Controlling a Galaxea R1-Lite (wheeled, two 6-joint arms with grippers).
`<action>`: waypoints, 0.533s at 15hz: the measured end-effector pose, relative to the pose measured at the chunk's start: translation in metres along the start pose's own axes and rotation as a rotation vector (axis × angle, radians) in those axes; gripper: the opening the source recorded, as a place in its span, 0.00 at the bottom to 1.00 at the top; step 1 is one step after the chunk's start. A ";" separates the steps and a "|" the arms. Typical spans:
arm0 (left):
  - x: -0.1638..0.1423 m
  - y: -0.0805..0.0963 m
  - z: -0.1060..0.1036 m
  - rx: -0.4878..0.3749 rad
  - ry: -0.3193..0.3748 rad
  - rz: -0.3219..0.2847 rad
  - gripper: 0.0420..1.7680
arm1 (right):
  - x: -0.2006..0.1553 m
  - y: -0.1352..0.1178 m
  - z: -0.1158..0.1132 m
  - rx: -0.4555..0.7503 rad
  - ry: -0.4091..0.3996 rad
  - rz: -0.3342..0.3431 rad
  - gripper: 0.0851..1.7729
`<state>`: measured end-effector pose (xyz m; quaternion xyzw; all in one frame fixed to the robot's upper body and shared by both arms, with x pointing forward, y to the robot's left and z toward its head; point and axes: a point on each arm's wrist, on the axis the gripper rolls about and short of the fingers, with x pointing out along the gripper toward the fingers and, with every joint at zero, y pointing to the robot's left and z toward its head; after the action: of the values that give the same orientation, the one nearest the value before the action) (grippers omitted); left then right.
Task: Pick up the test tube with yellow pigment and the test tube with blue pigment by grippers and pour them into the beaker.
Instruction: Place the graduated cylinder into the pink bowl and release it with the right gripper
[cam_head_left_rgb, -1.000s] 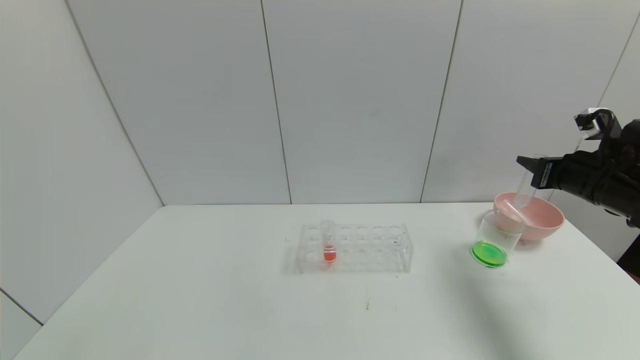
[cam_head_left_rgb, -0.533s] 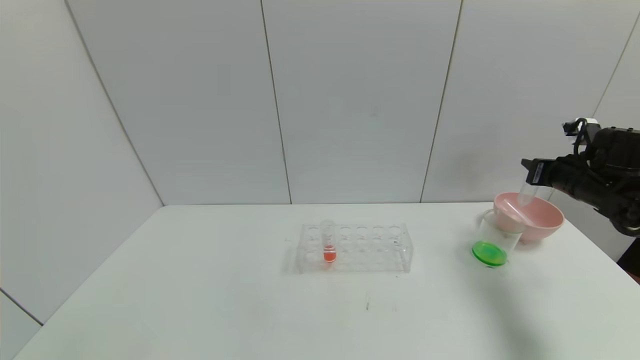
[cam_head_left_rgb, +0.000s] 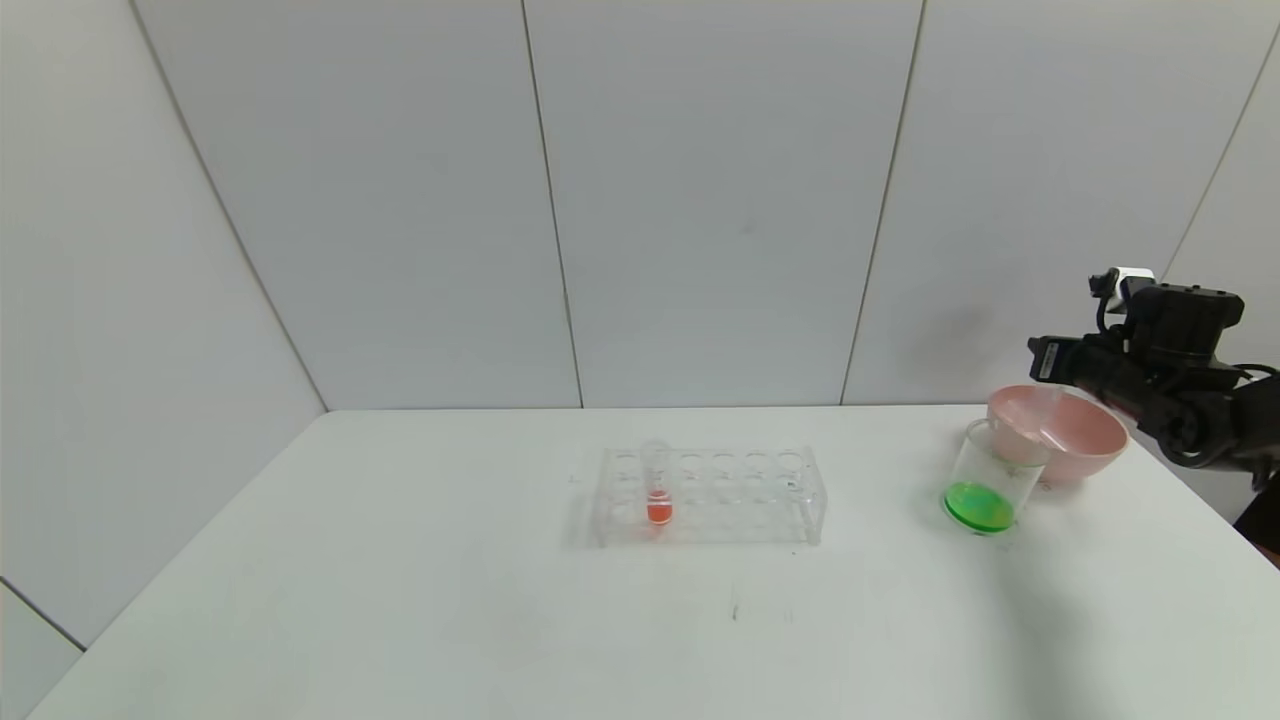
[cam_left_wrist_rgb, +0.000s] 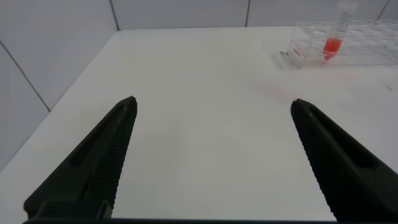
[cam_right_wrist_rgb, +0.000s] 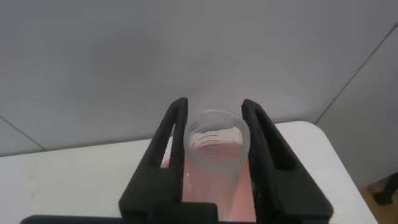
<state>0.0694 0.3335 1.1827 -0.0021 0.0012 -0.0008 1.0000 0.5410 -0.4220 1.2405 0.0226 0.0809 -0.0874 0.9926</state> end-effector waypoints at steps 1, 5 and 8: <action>0.000 0.000 0.000 0.000 0.000 0.000 1.00 | 0.002 -0.001 -0.002 0.000 0.004 -0.001 0.46; 0.000 0.000 0.000 0.000 0.000 0.000 1.00 | 0.005 -0.002 -0.004 -0.006 0.011 -0.007 0.66; 0.000 0.000 0.000 0.000 0.000 0.000 1.00 | 0.002 0.006 -0.006 -0.020 0.020 0.007 0.75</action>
<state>0.0694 0.3335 1.1827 -0.0019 0.0012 -0.0006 1.0000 0.5431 -0.4161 1.2342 0.0139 0.0914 -0.0826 0.9923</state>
